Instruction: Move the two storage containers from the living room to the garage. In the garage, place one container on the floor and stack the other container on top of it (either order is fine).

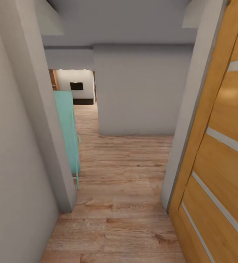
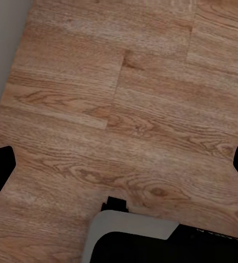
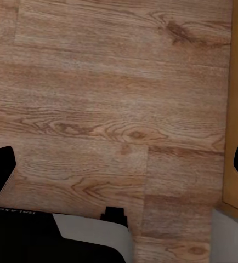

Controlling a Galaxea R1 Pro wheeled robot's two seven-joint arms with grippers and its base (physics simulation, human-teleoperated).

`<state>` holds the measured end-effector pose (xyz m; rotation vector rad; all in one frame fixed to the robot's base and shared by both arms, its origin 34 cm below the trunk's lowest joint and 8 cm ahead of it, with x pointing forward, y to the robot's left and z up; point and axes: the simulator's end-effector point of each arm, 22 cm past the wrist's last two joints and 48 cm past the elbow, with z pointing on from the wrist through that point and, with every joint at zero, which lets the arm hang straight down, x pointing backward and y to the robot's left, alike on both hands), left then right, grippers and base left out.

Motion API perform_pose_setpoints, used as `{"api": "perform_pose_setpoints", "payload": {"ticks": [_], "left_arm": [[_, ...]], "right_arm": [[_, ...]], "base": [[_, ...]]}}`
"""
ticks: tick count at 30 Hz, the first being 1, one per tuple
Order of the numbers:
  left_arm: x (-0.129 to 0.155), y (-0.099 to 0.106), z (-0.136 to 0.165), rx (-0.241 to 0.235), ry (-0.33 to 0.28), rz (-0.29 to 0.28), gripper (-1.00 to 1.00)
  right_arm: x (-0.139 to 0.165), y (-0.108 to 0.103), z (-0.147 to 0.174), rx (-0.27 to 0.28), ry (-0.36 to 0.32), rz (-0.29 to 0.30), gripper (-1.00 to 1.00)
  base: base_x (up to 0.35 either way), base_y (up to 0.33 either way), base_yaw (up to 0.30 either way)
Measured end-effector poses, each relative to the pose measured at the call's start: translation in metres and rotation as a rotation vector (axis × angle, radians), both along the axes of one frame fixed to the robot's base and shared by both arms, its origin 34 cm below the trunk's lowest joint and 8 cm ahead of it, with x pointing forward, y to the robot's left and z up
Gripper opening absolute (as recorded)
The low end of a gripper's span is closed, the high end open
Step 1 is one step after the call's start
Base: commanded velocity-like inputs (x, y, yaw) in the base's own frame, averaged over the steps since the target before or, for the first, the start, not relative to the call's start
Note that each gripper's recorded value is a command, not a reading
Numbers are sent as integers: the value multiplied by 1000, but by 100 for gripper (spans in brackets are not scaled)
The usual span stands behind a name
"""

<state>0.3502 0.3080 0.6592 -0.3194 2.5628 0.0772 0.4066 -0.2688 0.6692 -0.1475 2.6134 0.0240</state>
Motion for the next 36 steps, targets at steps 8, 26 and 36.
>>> {"api": "perform_pose_setpoints", "payload": {"ticks": [8, 26, 36], "left_arm": [[0, -1, 0, -1, 0, 0, 100], [0, -2, 0, -2, 0, 0, 100], [1, 0, 0, 3, -3, -2, 100]], "right_arm": [[0, 0, 0, 0, 0, 0, 100], [0, -2, 0, -6, -2, -3, 100], [-2, -1, -1, -3, 4, 1, 100]], "base": [[324, 21, 0], [324, 0, 0], [324, 0, 0]]}}
